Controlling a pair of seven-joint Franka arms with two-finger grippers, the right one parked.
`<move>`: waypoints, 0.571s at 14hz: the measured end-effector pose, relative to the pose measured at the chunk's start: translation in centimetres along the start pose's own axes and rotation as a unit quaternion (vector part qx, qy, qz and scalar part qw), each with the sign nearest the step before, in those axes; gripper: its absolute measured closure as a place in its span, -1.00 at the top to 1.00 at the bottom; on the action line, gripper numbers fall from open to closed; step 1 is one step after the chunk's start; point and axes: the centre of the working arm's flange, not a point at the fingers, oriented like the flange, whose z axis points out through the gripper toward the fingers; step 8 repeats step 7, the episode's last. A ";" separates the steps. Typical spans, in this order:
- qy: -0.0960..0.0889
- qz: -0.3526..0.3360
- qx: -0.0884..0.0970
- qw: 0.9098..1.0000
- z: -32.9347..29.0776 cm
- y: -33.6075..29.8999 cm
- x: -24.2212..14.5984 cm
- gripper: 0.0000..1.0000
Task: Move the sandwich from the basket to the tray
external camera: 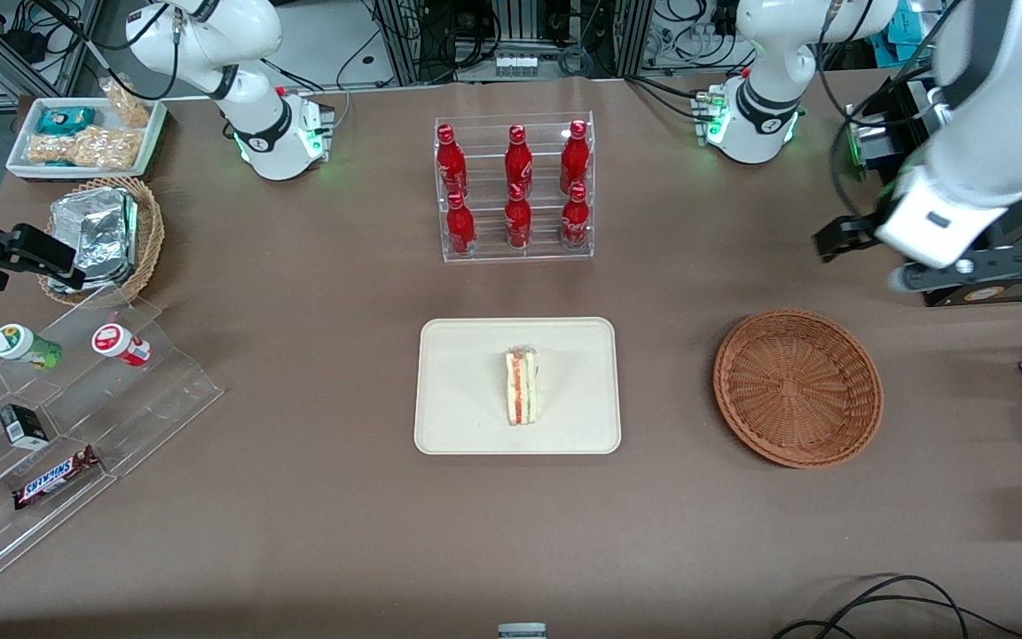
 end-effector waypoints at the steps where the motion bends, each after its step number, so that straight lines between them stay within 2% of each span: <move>1: 0.003 0.019 -0.003 1.000 -0.3 -1.8 0.0 1.00; 2: 0.008 0.030 -0.006 1.000 -0.7 -3.3 0.0 1.00; 6: 0.049 0.032 -0.012 0.998 -2.0 -5.6 0.5 1.00; 8: 0.052 0.031 -0.012 0.998 -2.1 -5.8 0.6 1.00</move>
